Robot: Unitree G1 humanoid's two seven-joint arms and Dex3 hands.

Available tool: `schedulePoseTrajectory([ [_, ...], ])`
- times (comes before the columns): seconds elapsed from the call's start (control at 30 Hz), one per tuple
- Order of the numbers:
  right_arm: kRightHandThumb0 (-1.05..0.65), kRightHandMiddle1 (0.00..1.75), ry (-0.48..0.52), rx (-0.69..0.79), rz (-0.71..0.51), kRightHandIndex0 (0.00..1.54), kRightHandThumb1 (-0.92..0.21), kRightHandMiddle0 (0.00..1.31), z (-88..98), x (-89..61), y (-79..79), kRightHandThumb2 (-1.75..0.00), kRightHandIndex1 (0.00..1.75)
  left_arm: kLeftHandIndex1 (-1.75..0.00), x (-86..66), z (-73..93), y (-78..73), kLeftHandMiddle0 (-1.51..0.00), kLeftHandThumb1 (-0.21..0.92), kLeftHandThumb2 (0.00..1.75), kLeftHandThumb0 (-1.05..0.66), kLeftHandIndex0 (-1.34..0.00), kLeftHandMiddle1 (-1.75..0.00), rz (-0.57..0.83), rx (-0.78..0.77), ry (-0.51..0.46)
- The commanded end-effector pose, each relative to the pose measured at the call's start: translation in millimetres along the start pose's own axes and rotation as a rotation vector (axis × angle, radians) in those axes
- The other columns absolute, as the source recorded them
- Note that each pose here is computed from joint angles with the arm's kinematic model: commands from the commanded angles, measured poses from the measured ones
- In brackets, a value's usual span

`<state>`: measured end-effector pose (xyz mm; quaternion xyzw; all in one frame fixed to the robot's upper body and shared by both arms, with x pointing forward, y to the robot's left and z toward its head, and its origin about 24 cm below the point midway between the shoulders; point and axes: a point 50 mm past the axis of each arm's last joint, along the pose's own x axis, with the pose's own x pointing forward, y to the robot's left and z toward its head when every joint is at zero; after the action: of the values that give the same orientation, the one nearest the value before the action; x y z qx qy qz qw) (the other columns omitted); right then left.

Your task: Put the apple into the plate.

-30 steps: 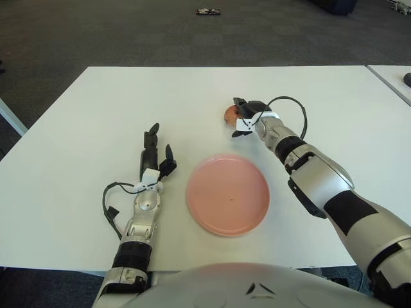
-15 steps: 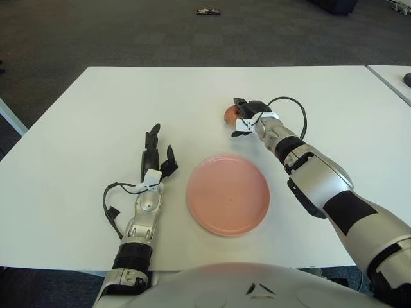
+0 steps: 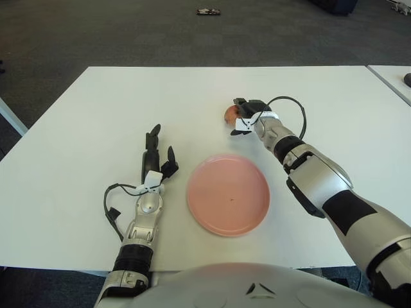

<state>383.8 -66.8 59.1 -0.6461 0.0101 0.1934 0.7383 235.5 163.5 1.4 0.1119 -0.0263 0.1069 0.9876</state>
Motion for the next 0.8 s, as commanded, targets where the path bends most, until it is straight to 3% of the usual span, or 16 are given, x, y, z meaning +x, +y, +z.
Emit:
schedulePoseTrajectory([
  [0.0,-0.97,0.33,-0.006,-0.019,-0.044,0.05,-0.92,0.0,5.5,2.6,-12.3,-0.21,0.02,-0.57,-6.9,-7.2,1.0,-0.24,0.92,0.92,-0.86,0.0,-0.07,0.006,0.008,0.03],
  [0.5,-1.04,0.38,0.005,-0.075,-0.045,0.12,-0.92,0.0,11.8,2.9,-8.9,-0.19,0.05,-0.58,-12.4,-7.3,1.8,-0.25,0.92,0.91,-0.87,0.0,-0.08,0.022,0.011,0.025],
  [0.77,-1.0,0.52,-0.011,-0.139,-0.059,0.2,-0.92,0.0,14.5,2.9,-8.8,-0.25,0.09,-0.58,-16.2,-7.1,2.1,-0.24,0.92,0.9,-0.86,0.0,-0.07,0.035,0.007,0.027],
])
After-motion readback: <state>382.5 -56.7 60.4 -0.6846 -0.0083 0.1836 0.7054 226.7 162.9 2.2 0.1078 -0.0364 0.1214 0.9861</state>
